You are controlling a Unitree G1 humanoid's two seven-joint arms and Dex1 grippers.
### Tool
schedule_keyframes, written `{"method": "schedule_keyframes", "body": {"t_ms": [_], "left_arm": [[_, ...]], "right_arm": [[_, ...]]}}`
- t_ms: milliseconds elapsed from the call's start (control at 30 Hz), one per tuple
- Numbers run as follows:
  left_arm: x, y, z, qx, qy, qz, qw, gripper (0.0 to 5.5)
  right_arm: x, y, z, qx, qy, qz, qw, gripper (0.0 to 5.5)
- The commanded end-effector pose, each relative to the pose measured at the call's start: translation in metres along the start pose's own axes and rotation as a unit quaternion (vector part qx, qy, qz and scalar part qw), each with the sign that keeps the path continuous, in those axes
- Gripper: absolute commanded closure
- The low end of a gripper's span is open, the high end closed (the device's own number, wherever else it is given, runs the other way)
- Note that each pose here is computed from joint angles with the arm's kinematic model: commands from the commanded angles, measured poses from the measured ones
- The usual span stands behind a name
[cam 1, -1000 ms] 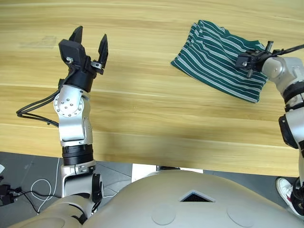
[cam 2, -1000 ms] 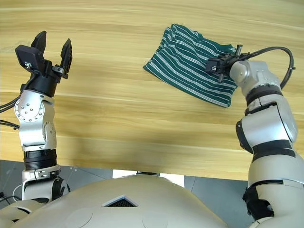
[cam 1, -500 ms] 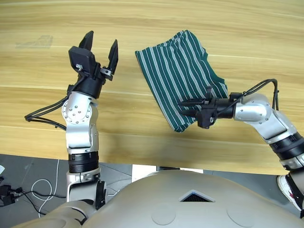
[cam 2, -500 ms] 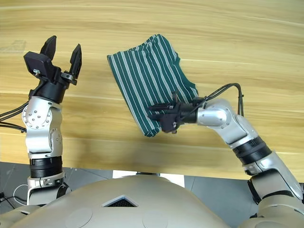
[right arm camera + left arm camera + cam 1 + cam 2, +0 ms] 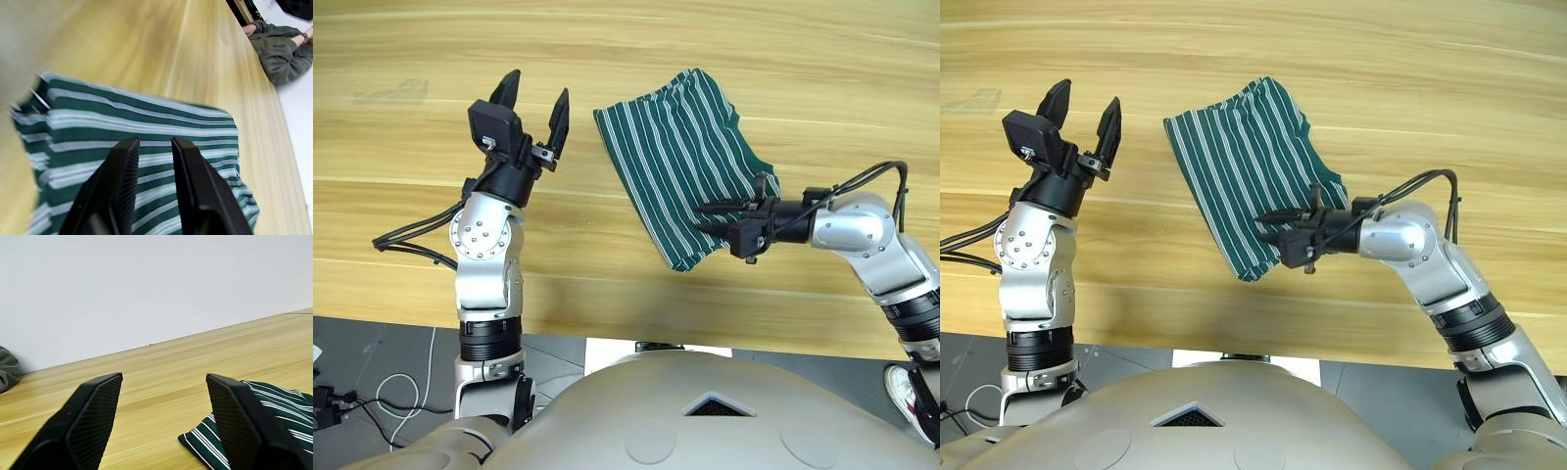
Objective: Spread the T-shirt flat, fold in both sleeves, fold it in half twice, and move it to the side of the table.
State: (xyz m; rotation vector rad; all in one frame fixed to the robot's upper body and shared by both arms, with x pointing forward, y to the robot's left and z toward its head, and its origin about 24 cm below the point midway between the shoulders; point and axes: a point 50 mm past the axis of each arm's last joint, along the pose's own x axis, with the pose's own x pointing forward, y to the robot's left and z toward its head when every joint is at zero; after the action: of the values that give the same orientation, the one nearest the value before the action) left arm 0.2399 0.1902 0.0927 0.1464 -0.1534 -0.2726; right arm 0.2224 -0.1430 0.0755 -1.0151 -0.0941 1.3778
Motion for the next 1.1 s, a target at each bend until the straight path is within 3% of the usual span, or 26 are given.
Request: {"method": "schedule_keyframes", "body": {"t_ms": [33, 233, 400, 600, 1100], "left_arm": [[-0.002, 0.002, 0.001, 0.005, 0.005, 0.001, 1.0, 2.32], [-0.005, 0.008, 0.002, 0.014, 0.007, 0.007, 1.0, 2.32], [-0.004, 0.006, 0.002, 0.013, 0.006, 0.007, 1.0, 2.32], [-0.003, -0.002, -0.004, 0.011, 0.015, -0.007, 1.0, 2.32], [0.0, -0.018, -0.012, -0.004, 0.019, -0.02, 1.0, 2.32]], "right_arm": [[0.004, 0.012, -0.017, -0.007, 0.037, 0.037, 0.999, 4.29], [0.009, 0.07, -0.018, 0.027, 0.042, 0.189, 0.981, 4.29], [0.016, 0.083, -0.02, 0.026, 0.042, 0.217, 0.975, 4.29], [0.041, 0.093, -0.002, 0.065, -0.025, 0.18, 0.981, 4.29], [0.086, 0.073, 0.017, 0.104, -0.114, 0.062, 0.986, 4.29]]}}
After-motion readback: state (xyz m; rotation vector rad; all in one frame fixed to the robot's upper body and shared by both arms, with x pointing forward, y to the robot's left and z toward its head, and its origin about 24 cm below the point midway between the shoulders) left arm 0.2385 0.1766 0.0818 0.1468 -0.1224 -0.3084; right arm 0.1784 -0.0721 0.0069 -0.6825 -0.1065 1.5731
